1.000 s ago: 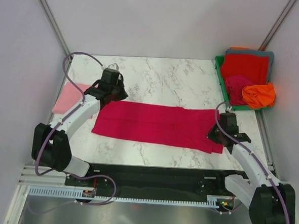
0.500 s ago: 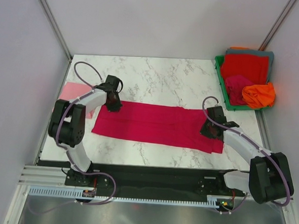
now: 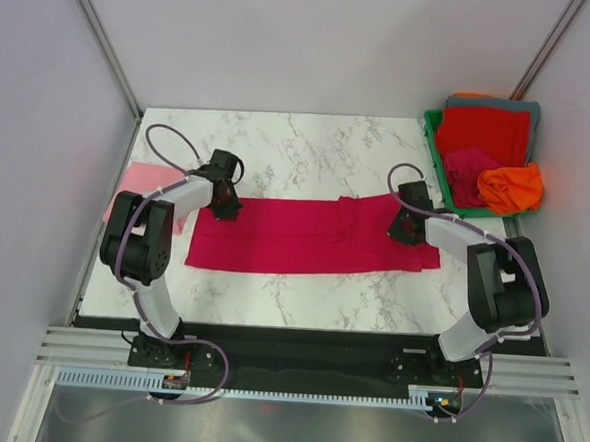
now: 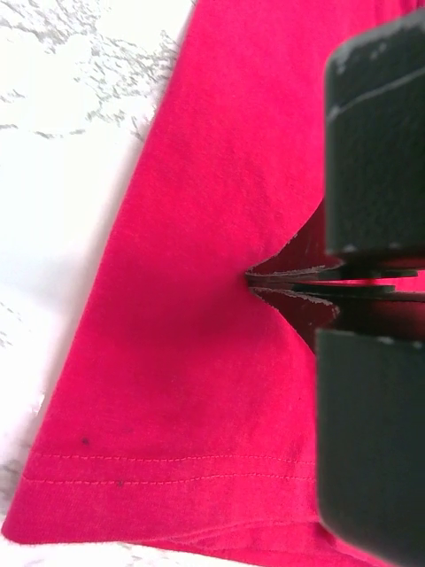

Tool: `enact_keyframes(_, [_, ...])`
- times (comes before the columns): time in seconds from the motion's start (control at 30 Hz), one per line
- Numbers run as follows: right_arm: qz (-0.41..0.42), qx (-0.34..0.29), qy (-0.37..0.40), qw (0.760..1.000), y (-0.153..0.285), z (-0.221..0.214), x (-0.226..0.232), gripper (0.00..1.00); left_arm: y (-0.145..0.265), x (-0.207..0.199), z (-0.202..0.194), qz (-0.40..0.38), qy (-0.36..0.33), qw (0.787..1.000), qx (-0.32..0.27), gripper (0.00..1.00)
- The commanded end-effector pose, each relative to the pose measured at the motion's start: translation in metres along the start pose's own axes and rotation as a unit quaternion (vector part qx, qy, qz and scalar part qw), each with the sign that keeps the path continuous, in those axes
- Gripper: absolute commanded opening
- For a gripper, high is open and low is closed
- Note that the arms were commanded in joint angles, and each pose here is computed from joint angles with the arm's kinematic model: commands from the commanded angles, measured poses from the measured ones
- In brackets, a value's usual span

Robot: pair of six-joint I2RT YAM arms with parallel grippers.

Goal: Fold and stack the t-shirts
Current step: Fold the tshirt

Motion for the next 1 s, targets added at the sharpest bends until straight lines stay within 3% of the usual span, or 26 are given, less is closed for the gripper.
enact_keyframes(0.0, [-0.019, -0.011, -0.02, 1.0, -0.029, 0.017, 0.007, 0.0, -0.009, 0.021, -0.056, 0.057, 0.019, 0.996, 0.072, 0.02])
enact_keyframes(0.33, [-0.009, 0.015, -0.011, 1.0, -0.108, 0.067, 0.08, 0.0, 0.031, -0.025, -0.129, 0.002, 0.032, 0.997, 0.068, 0.02])
enact_keyframes(0.43, [0.038, 0.019, 0.001, 0.999, -0.121, 0.082, 0.117, 0.0, 0.036, -0.038, -0.157, -0.005, 0.022, 0.997, 0.079, 0.02])
enact_keyframes(0.73, [0.08, 0.022, 0.053, 0.995, -0.149, 0.081, 0.189, 0.0, 0.053, -0.092, -0.215, -0.095, -0.022, 0.989, 0.112, 0.02])
enact_keyframes(0.97, [0.111, 0.034, 0.08, 0.99, -0.16, 0.06, 0.228, 0.0, 0.086, -0.137, -0.252, -0.159, -0.016, 0.981, 0.112, 0.02])
Point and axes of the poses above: each gripper's point midway between its finger pads, its own y axis back along the fingers, its own x axis along the line the jaws close on, z = x × y, the point moved 6 cm from there along y, back along the fingers, and after that the axes turned 10 degrees about -y, right-handed, at the moved point
